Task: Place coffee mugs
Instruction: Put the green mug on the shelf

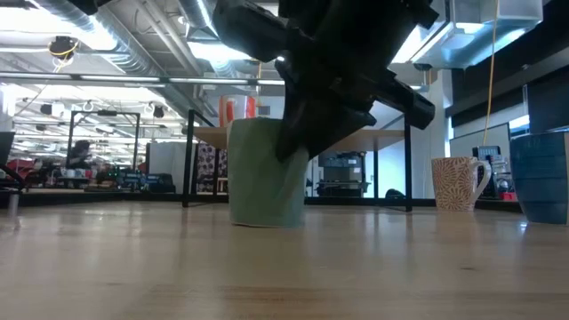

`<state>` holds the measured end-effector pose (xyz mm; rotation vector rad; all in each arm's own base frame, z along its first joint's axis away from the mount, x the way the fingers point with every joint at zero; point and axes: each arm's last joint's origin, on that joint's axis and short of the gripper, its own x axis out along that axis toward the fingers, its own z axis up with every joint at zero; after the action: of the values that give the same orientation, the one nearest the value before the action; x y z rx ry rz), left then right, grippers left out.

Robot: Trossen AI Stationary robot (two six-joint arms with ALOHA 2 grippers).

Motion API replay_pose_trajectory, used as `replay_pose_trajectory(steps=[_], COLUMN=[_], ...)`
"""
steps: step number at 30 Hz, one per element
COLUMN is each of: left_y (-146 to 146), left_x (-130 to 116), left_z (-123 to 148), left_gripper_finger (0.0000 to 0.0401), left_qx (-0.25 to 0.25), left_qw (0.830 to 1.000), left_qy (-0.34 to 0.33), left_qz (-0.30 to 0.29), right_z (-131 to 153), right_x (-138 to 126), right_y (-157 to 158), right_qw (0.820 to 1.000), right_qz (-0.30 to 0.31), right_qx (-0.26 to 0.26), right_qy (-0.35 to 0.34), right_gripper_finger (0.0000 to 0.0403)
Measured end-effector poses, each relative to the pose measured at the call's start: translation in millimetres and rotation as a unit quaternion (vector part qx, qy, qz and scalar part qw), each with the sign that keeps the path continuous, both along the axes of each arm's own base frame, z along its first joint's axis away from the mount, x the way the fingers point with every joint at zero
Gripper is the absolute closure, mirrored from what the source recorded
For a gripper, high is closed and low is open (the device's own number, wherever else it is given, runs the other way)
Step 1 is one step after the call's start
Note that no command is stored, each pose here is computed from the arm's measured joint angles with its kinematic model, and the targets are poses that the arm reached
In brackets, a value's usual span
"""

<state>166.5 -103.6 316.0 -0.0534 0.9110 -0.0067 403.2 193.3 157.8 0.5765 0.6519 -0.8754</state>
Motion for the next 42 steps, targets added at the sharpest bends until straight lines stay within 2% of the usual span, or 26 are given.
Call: replay_pose_trajectory(steps=[5, 11, 17, 24, 31, 38, 42], left_y=[3.6, 18.9, 33.0, 36.7, 35.4, 35.4, 35.8], left_x=[-5.9, -29.0, -46.4, -49.6, -47.5, -47.5, -47.1], left_z=[4.7, 22.4, 31.3, 33.9, 32.7, 32.8, 33.2], left_gripper_finger=[0.0286, 0.0286, 0.0286, 0.0286, 0.0286, 0.0286, 0.0286], left_qx=[-0.012, -0.059, -0.069, -0.060, -0.054, -0.054, -0.049], left_qw=[1.000, 0.998, 0.994, 0.993, 0.993, 0.993, 0.993], left_qy=[-0.006, -0.030, -0.063, -0.082, -0.079, -0.080, -0.086], left_qz=[-0.003, 0.015, 0.051, 0.065, 0.064, 0.064, 0.071], right_z=[13.4, 70.8, 123.5, 167.7, 191.4, 191.6, 184.9], right_x=[-3.7, -4.4, 8.3, 23.2, 31.9, 34.3, 38.2], right_y=[-1.6, -15.9, -50.0, -113.8, -189.8, -256.7, -285.5], right_qw=[1.000, 0.999, 0.997, 0.991, 0.984, 0.984, 0.986], right_qz=[0.005, -0.002, -0.022, -0.055, -0.084, -0.122, -0.124], right_qx=[0.006, -0.037, -0.069, -0.121, -0.151, -0.124, -0.103], right_qy=[0.003, 0.019, 0.014, 0.012, 0.031, 0.032, 0.031], right_gripper_finger=[0.0379, 0.0379, 0.0379, 0.0379, 0.0379, 0.0379, 0.0379])
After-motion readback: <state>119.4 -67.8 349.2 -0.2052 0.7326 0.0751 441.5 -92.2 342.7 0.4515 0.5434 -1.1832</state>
